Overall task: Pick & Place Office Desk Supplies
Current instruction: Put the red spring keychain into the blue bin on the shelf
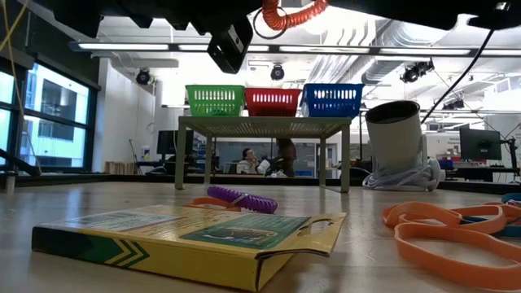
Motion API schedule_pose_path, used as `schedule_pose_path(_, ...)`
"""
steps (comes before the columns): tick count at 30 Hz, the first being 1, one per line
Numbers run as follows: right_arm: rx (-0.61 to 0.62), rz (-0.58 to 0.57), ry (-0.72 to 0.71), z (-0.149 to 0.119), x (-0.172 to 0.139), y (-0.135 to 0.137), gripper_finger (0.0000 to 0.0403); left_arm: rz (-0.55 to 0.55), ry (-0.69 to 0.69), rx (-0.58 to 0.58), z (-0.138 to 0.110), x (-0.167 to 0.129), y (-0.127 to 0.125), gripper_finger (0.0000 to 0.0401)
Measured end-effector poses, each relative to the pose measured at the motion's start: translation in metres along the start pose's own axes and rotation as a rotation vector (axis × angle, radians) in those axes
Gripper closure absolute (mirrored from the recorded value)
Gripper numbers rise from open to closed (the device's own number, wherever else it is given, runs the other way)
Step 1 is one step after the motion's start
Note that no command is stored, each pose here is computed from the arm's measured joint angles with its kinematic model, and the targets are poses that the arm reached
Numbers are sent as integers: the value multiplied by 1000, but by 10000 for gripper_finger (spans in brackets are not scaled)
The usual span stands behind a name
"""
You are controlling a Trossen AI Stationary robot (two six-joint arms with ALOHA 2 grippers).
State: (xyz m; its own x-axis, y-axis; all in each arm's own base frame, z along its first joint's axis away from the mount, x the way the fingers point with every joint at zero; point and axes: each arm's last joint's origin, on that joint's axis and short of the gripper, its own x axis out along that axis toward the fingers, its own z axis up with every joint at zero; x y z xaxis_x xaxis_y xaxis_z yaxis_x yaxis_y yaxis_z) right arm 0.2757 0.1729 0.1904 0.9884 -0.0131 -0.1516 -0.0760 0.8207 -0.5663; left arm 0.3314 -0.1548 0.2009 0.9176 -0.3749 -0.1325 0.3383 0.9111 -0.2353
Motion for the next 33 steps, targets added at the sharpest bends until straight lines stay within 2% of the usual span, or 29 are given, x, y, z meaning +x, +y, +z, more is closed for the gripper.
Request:
schedule_pose_path(11, 29, 47, -21, -2, 4, -4, 101, 3, -3, -2, 1, 0, 1, 397)
schedule_pose_path(15, 33, 56, -22, -4, 6, -6, 121, 8, -3, -6, 1, 0, 3, 397)
schedule_pose_path(22, 66, 113, -38, -7, 10, -10, 212, 7, -1, -7, 0, 0, 3, 397)
schedule_pose_path(33, 61, 141, -38, -8, 10, -9, 382, 9, 4, -9, 0, 0, 3, 397)
